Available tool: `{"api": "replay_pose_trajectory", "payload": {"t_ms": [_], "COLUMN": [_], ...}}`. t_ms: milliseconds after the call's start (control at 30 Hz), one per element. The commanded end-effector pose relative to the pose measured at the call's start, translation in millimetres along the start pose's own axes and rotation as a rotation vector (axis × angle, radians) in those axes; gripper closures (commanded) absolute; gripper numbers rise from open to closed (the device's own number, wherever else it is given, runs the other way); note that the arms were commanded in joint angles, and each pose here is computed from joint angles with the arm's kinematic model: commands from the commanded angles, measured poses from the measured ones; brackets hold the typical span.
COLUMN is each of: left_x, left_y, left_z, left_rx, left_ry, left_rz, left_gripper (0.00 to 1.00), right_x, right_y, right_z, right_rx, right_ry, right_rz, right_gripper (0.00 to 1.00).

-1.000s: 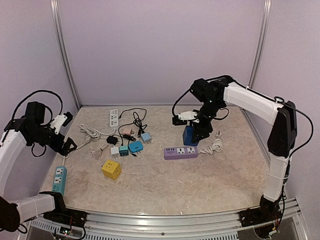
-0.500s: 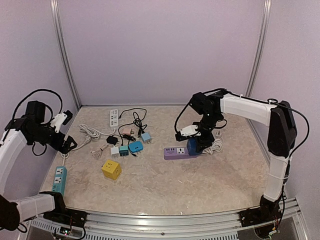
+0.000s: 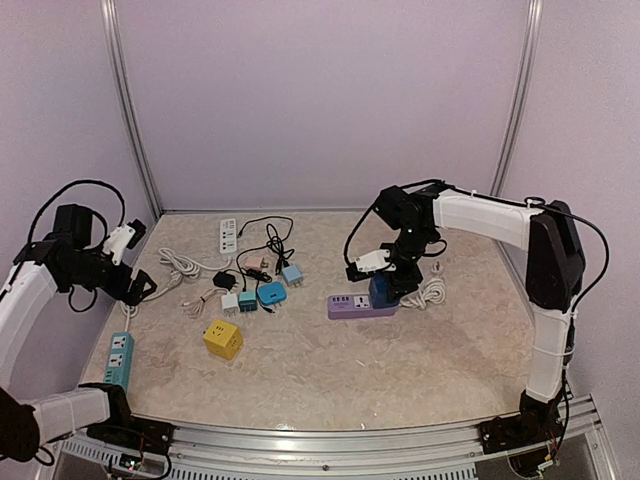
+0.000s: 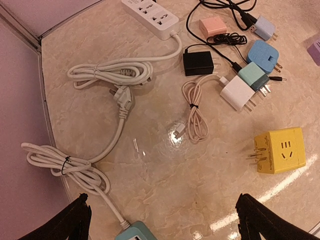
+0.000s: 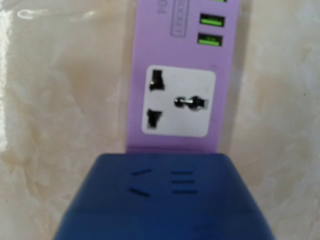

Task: Insert the plug
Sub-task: Insert the plug into the socket.

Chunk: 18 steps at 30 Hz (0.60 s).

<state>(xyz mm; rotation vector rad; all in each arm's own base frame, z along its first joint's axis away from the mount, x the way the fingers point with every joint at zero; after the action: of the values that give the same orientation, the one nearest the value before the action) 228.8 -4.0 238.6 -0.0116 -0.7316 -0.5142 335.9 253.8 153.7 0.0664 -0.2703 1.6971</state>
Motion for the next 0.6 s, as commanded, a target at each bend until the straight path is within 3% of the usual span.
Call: {"api": "replay_pose_trajectory", "payload": {"t_ms": [0, 300, 567], "left_x": [4, 12, 4], "left_y": [14, 38, 35], "left_z": [-18, -58, -49], "left_rx": [0.08, 0.195, 0.294], "left_ry": [-0.079, -0.252, -0.178], "left_rz": [0.066, 0.286, 0.273], "left_gripper": [0.01, 0.01, 0.01], "right_x": [-8, -19, -11], "right_y": [-5, 4, 10], "right_z": [-9, -23, -17], "right_rx": [0.013, 0.061, 0.091], "right_ry": [0.032, 0.09, 0.089], "right_rz": [-0.007, -0.011, 0.0], "right_gripper": [1.0, 1.0, 1.0]}}
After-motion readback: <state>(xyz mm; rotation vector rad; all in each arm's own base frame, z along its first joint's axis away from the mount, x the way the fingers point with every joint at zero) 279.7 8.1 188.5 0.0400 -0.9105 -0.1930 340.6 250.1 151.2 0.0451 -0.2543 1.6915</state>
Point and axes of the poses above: each gripper's point midway between its finger pads, its own z axis back along the fingers, its own y axis along the line the jaws close on, x = y × z, the point moved 6 cm from there along z, back along the fingers, and after that the axes turned 3 degrees about -z, right-handed, at the moved point
